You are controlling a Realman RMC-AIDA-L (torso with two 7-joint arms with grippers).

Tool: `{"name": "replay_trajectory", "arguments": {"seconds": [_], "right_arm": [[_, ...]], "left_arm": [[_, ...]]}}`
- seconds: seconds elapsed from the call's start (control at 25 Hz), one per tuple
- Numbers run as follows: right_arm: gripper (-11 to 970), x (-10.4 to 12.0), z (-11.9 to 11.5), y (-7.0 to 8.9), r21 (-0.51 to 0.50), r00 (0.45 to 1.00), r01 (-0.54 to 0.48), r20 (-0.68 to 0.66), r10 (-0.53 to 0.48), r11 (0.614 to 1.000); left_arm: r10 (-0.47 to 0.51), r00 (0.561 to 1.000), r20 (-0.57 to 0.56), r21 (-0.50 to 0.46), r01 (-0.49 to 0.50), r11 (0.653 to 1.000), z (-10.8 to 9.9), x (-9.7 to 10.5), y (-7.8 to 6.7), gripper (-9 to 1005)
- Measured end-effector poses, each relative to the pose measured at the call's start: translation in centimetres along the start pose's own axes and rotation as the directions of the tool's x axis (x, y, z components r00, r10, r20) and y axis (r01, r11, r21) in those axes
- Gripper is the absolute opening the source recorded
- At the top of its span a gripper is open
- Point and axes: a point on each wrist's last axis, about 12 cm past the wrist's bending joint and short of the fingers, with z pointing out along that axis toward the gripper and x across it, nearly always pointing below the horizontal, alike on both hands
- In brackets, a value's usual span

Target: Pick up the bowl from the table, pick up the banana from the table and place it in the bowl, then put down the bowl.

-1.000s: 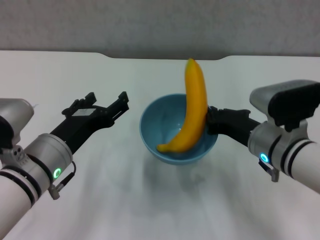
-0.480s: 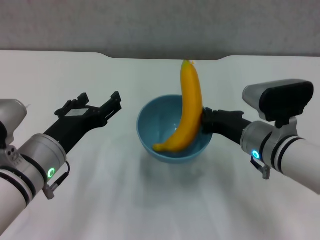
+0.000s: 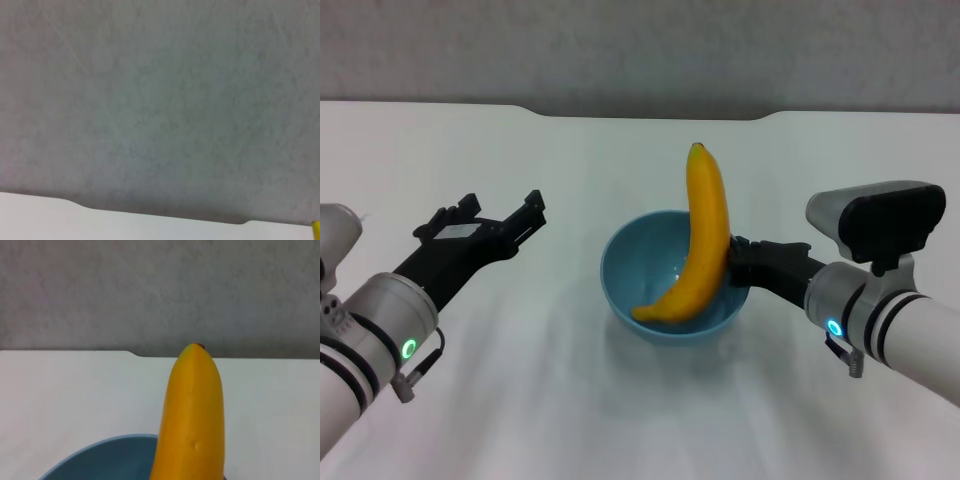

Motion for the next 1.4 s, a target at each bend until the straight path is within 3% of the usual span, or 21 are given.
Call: {"name": "replay_trajectory", "arguments": {"seconds": [0.6,0.84,1.24,1.4], "right_arm": [[113,1.6,0.0,-0.1,0.002,0.999,0.005,-0.05,-0.005,1.0],[171,1.5,-0.1,0.1,-0.002,0.999,0.0,-0.042,0.0,1.0],[612,0.7,-1.5,0.0,0.001,1.0,-0.024,0.012,0.024,1.0],[694,0.4,-2.5,-0.4,0.019,0.999,0.011,0.042,-0.012,1.0]], "left_arm": [[-0.002,1.0,-0.007,-0.029,0.001,1.0,-0.3,0.4,0.9,887],[-0.003,1.0,-0.01,-0.036,0.003,0.999,-0.4,0.5,1.1,887],[-0.022,1.0,-0.001,-0.09,0.021,0.996,-1.3,0.6,2.6,886],[-0.029,1.0,0.01,-0.11,0.03,0.993,-1.7,0.5,3.1,886]]}}
